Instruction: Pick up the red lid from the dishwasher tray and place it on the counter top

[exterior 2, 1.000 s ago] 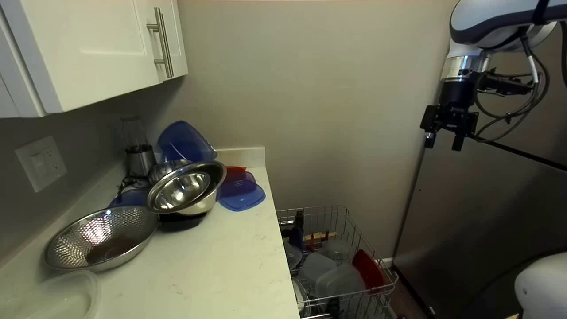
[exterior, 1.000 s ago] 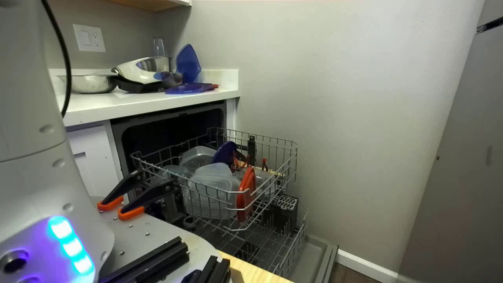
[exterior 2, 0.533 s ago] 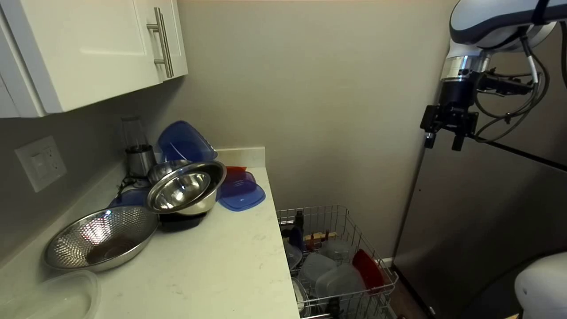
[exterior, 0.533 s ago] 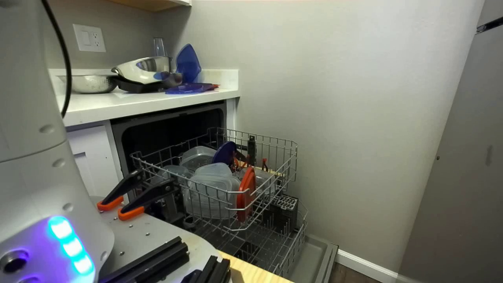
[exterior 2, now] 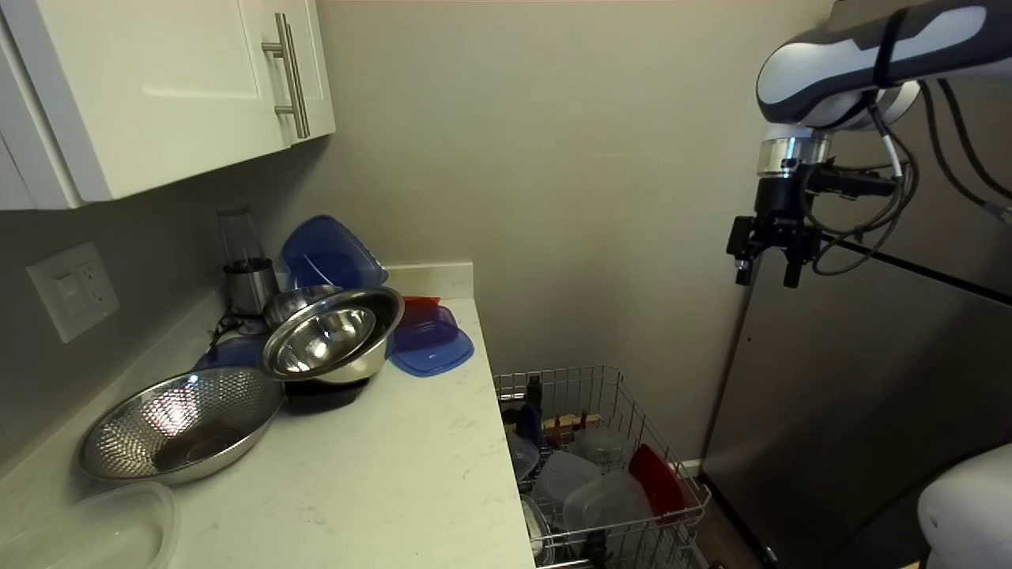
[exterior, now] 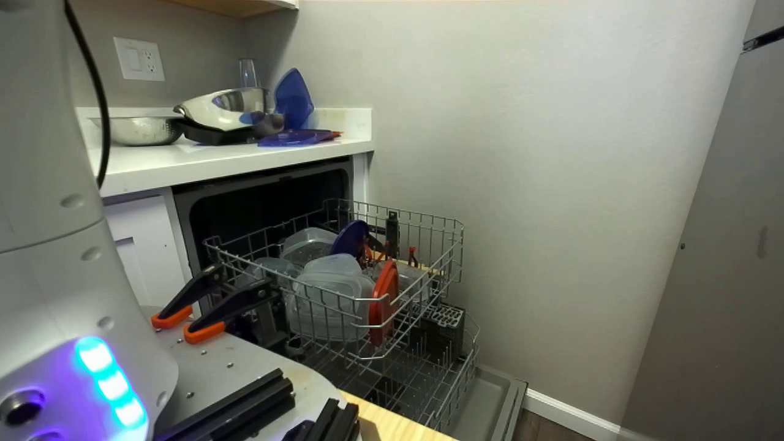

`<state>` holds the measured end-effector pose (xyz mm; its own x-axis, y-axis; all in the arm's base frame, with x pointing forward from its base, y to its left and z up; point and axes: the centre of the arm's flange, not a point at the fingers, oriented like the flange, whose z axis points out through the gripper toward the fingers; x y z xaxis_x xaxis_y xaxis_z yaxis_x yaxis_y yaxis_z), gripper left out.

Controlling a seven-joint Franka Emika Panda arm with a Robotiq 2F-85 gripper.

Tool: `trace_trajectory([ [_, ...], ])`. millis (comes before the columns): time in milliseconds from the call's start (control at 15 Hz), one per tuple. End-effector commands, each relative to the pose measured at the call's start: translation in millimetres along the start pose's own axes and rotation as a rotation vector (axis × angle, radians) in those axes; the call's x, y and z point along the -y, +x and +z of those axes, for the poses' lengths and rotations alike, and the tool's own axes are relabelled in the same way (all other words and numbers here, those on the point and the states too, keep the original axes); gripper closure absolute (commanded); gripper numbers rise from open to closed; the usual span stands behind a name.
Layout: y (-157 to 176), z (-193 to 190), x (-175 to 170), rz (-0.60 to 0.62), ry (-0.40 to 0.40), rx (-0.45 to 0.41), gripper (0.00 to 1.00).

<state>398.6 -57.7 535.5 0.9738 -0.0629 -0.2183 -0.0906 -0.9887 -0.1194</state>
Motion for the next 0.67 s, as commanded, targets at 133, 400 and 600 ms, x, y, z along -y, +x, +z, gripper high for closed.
trace_trajectory([
  [133,73.0,51.8,-19.5,-0.083,0.023,0.089,0.0],
  [400,116.7,98.1,-20.8,-0.161,0.058,0.149,0.0],
  [600,145.8,131.2,-16.2,-0.204,0.066,0.162,0.0],
])
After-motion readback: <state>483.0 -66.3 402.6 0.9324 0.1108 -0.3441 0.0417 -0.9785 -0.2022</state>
